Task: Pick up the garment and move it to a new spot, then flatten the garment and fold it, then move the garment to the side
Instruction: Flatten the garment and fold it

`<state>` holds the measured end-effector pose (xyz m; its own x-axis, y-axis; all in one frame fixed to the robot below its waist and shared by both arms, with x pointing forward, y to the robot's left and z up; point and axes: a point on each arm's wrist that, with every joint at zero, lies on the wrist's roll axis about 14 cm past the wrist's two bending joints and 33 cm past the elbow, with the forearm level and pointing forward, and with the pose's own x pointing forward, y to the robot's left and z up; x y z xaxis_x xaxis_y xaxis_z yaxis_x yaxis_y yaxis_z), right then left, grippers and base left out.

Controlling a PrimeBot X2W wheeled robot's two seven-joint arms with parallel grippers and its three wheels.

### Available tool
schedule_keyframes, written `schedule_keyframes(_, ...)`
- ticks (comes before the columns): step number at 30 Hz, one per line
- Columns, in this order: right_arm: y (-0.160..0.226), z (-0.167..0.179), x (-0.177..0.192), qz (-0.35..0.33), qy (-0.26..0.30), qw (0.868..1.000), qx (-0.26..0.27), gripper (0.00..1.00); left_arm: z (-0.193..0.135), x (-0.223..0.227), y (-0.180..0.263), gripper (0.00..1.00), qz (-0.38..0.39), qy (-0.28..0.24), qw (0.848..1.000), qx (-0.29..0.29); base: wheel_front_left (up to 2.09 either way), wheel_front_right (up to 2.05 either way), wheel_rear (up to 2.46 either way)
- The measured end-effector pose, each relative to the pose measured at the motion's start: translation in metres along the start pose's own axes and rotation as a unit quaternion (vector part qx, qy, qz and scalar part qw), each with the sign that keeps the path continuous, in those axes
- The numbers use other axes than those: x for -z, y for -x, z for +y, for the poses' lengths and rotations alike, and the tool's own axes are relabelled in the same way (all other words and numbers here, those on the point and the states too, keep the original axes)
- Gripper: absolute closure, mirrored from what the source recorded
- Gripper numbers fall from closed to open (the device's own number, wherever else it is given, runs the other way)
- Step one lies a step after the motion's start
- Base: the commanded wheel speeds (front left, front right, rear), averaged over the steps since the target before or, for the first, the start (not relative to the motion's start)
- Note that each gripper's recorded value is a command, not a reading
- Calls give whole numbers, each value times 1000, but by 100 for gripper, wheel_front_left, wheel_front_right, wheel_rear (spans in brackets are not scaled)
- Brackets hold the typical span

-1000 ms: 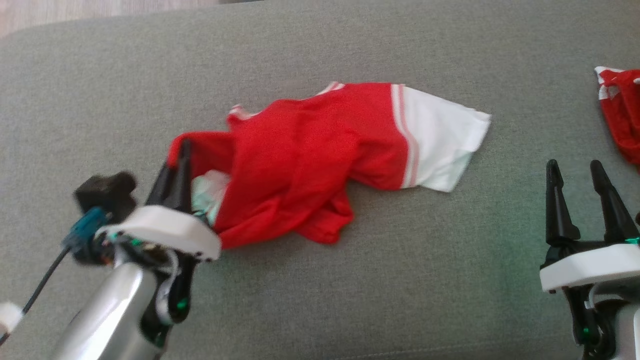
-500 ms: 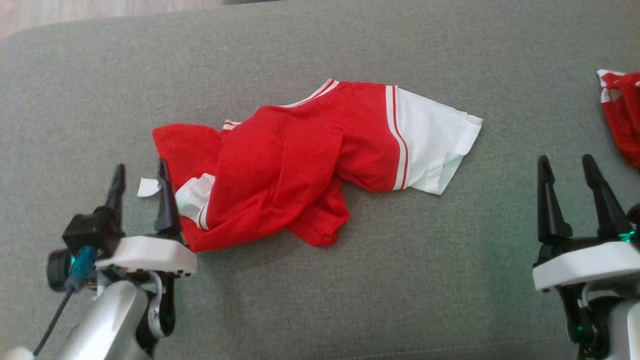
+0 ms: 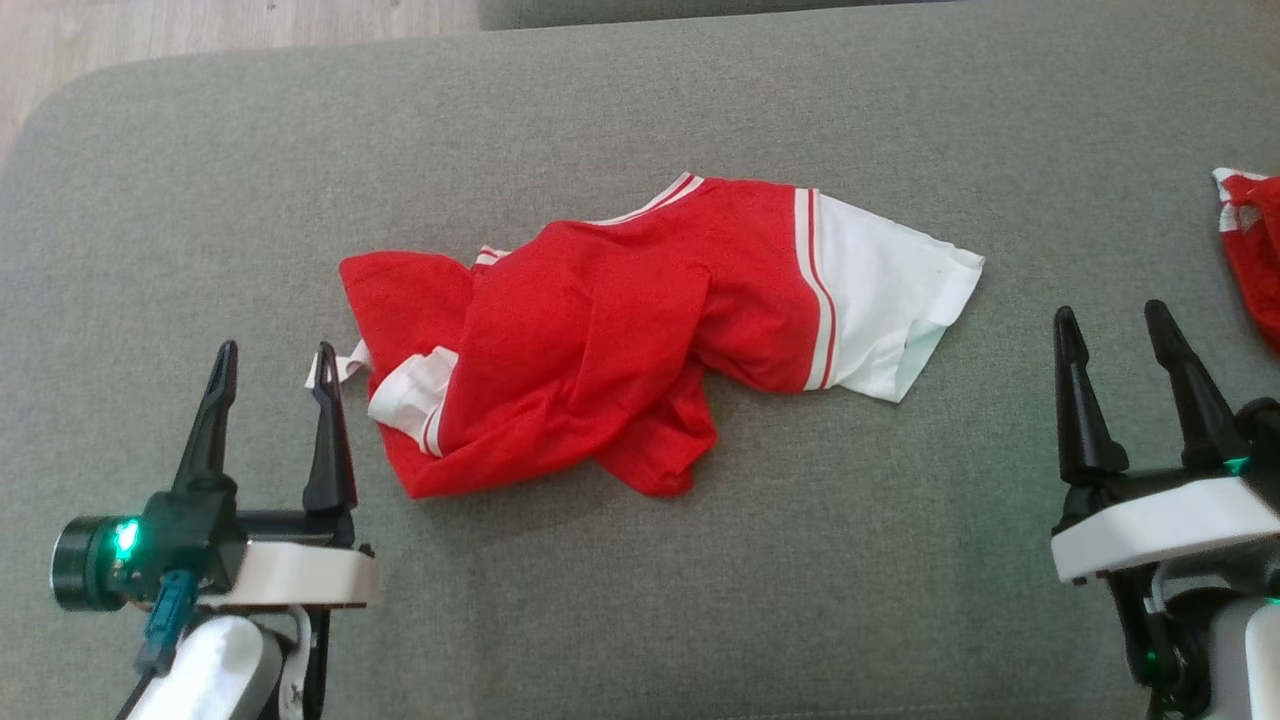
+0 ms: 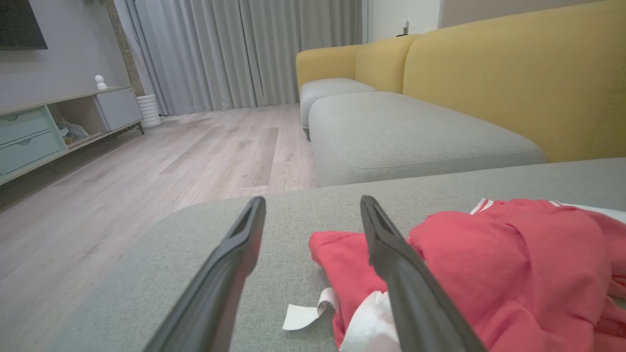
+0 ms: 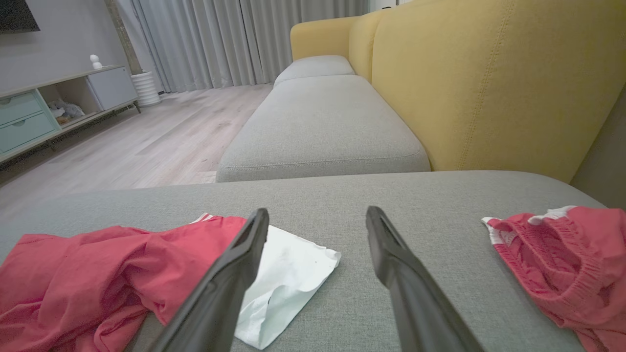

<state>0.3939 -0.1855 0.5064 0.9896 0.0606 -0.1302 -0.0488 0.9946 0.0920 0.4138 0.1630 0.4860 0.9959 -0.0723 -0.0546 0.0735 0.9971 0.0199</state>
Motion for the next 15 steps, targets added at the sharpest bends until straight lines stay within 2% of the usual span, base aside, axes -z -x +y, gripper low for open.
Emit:
schedule_keyframes(11, -3, -1, 11, 18, 1, 1000, 0, 0, -4, 4, -2, 0, 9, 10, 1000, 5, 0, 0, 0)
schedule_keyframes(15, -19, -3, 25, 40, 4, 999, -12, 0, -5, 10, -6, 0, 18, 13, 1000, 5, 0, 0, 0)
